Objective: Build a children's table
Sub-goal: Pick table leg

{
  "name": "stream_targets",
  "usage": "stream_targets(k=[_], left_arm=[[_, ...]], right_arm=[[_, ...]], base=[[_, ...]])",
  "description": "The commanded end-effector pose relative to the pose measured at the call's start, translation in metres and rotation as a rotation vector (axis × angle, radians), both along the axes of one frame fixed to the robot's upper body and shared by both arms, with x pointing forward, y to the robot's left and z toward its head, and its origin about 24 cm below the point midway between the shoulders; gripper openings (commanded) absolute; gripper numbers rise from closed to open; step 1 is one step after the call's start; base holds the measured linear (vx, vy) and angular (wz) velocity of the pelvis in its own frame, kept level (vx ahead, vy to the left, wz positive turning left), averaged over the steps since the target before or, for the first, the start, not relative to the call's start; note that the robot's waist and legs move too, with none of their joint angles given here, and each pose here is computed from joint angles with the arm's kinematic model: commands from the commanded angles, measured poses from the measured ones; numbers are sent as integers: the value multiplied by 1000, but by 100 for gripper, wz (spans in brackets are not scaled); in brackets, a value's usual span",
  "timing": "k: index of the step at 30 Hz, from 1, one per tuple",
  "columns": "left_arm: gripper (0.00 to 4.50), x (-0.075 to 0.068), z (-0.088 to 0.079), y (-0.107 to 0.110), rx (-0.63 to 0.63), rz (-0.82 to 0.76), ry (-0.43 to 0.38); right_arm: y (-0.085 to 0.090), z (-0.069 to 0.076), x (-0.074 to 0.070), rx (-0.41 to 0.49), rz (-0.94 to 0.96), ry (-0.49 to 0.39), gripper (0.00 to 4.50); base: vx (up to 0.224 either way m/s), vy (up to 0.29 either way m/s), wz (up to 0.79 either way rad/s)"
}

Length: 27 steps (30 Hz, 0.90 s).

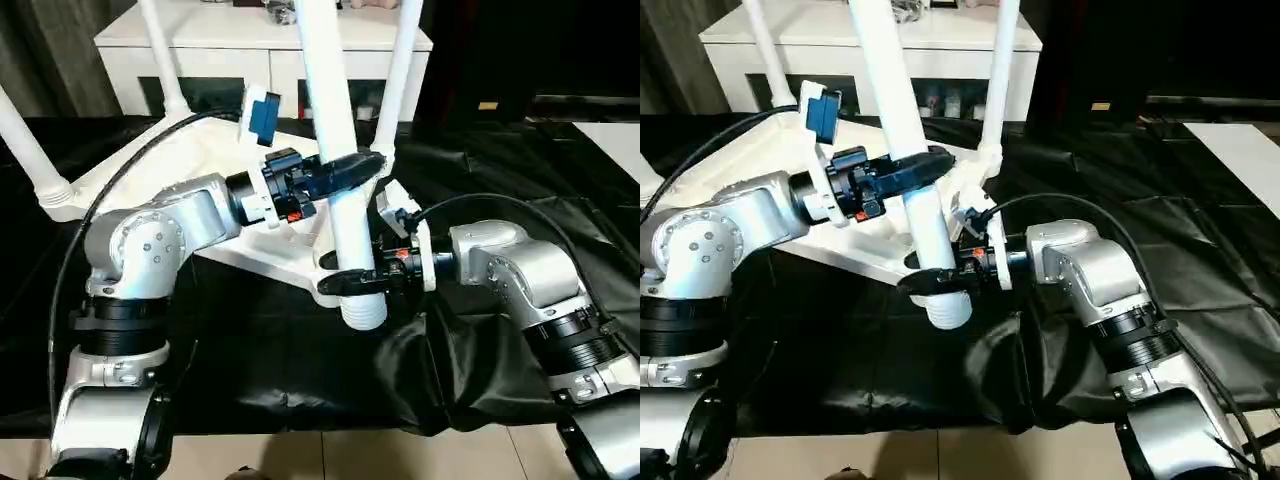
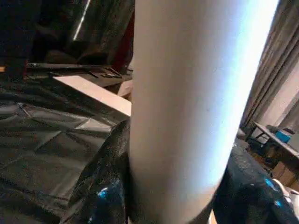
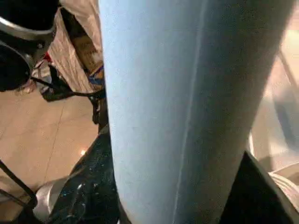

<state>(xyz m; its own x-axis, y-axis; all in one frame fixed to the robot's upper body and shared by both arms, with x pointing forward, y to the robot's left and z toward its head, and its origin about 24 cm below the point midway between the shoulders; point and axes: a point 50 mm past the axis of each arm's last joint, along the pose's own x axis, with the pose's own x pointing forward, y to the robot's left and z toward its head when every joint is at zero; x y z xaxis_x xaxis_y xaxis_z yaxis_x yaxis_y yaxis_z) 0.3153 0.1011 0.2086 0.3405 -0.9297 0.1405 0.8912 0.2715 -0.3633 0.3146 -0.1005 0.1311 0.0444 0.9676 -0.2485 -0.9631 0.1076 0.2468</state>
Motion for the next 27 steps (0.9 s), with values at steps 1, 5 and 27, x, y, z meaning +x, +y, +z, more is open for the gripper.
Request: stream_targets(k=[1,5,27], left_arm=[[185,-6,5,-8,29,-65,-31],[183,-9,4,-9,69,-96,-54],[180,-6,6,-14,123,-133,-99]], right_arm=[[-7,8,4,19,-45,-9,283],[-10,11,5,5,-36,-26,310],[-16,8,-5,-68,80,24,311]], base=[[0,0,0],[0,0,0],[0,0,0]])
